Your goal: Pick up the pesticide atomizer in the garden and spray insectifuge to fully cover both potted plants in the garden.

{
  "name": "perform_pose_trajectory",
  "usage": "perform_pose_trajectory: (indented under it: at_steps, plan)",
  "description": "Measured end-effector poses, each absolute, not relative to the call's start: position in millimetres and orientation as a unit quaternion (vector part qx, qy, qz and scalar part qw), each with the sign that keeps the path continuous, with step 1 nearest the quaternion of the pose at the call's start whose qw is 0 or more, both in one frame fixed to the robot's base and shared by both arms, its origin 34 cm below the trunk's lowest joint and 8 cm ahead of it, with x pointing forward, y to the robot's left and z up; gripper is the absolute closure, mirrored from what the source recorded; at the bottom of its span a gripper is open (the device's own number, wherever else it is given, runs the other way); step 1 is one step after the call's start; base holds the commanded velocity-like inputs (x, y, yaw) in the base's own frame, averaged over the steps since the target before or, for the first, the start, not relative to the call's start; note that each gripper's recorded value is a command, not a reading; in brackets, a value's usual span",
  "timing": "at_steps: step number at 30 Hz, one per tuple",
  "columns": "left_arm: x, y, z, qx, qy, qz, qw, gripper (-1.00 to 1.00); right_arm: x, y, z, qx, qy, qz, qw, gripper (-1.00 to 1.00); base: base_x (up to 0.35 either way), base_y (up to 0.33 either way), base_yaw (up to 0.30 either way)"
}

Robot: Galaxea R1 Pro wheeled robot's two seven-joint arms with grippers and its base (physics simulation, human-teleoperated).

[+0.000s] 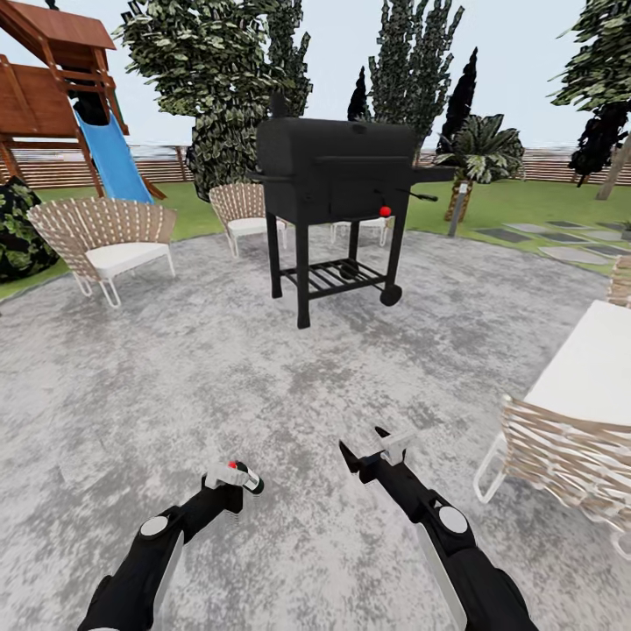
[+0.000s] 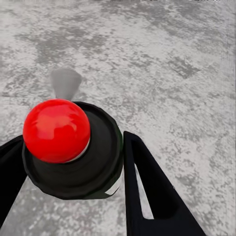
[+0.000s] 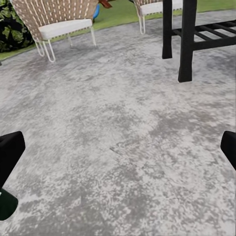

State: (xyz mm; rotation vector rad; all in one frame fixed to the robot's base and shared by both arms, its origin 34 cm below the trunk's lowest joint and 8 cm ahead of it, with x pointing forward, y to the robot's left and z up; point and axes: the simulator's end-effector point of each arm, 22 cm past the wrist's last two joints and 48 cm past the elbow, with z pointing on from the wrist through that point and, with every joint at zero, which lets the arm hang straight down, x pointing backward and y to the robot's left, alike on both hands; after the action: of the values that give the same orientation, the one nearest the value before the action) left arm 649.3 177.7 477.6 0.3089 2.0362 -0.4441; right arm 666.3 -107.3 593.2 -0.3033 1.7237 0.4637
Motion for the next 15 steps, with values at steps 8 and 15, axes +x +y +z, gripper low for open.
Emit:
perform_pose_trajectory:
  at_steps: [8,15]
  plan:
    - [650.3,177.8,481.8,0.128,0.838,-0.183,0.498,1.0,666.3,-107.3,596.9,-0.132,0.747,0.201,0.62,-1.0,0.331,0.139,0.0]
    - [651.2,177.7,487.0,0.129,0.836,-0.182,0.502,1.0,666.3,-107.3,602.6,-0.133,0.744,0.2,0.624,-1.0,0.331,0.115,0.0]
